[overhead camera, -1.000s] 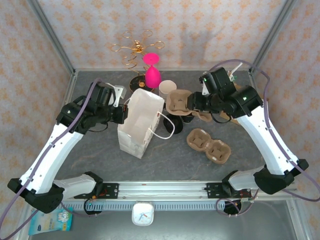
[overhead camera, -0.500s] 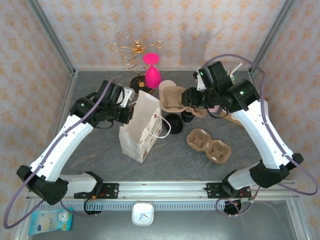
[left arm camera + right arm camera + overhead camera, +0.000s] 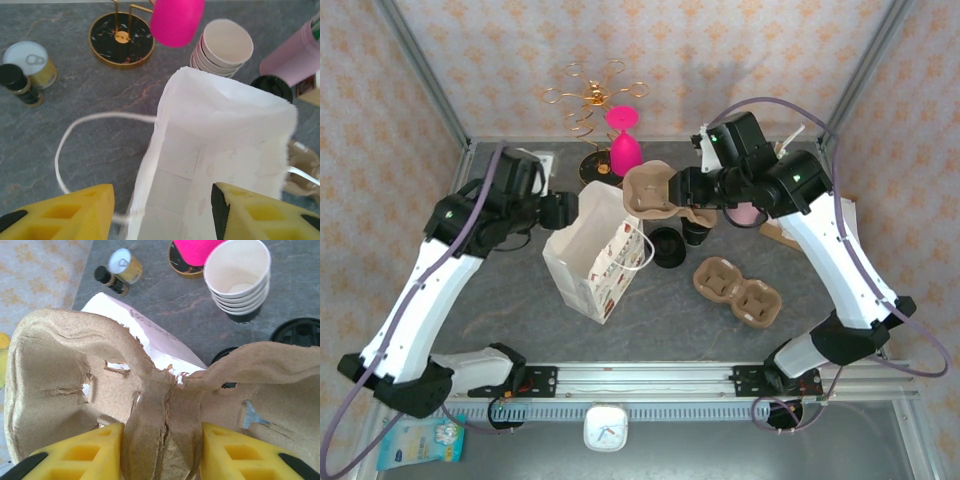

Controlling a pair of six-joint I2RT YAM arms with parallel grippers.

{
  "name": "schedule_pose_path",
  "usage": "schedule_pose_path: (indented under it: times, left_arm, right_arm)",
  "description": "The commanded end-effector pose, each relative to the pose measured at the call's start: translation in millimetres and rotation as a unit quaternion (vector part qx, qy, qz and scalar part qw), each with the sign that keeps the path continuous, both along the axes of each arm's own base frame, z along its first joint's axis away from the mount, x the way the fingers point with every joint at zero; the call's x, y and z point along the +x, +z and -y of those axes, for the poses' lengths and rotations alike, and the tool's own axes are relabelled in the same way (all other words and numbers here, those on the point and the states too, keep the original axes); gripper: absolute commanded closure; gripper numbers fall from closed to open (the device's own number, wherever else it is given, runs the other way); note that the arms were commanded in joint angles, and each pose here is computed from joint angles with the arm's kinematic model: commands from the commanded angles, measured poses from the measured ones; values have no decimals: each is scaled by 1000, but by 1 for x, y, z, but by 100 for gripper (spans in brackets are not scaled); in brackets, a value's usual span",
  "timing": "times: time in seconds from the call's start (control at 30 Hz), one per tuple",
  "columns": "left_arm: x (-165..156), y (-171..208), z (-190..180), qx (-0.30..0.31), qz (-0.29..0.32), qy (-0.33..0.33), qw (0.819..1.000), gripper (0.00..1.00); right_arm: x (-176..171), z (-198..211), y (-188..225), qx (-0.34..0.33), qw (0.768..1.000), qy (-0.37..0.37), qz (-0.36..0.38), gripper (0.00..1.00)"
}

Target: Pack the takeout coffee

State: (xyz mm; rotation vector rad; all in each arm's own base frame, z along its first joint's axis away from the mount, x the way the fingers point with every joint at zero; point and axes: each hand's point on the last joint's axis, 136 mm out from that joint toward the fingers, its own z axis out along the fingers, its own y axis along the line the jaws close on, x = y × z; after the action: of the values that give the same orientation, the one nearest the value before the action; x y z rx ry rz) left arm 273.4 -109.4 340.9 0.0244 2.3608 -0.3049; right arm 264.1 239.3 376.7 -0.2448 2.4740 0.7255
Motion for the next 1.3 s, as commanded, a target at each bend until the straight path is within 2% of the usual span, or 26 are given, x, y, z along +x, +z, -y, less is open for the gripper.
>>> schedule_pose_path:
  times: [0.0, 0.13, 0.27, 0.43, 0.53, 0.63, 0.9, 1.03, 1.27]
  left_arm:
    - [-31, 8, -37, -27, -14, 117, 993, 41]
    - [-57, 0, -48, -97, -30, 186, 977, 32]
    - [-77, -2, -54, -176, -28, 232, 956, 30]
    - [-81, -22, -30, -306, -38, 225, 924, 29]
    - [-78, -40, -21, -340, -48, 226, 911, 30]
    - [-70, -40, -12, -370, -43, 216, 903, 30]
    - [-59, -33, -3, -403, -24, 203, 892, 29]
    - [-57, -45, 2, -395, -39, 198, 896, 33]
    - [-57, -74, 0, -347, -69, 208, 912, 37]
  right_arm:
    - [1, -20, 16, 14, 999, 33, 26, 60]
    - [1, -42, 25, 24, 997, 60, 38, 60]
    - [1, -63, 30, 38, 995, 81, 47, 60]
    - [-3, -87, 33, 52, 991, 110, 51, 60]
    - [-2, -95, 34, 54, 990, 119, 54, 60]
    - [-2, -103, 33, 61, 989, 127, 55, 60]
    - [-3, -122, 26, 67, 986, 146, 49, 60]
    - [-4, -129, 23, 70, 985, 153, 44, 60]
    - [-4, -138, 21, 76, 983, 161, 40, 60]
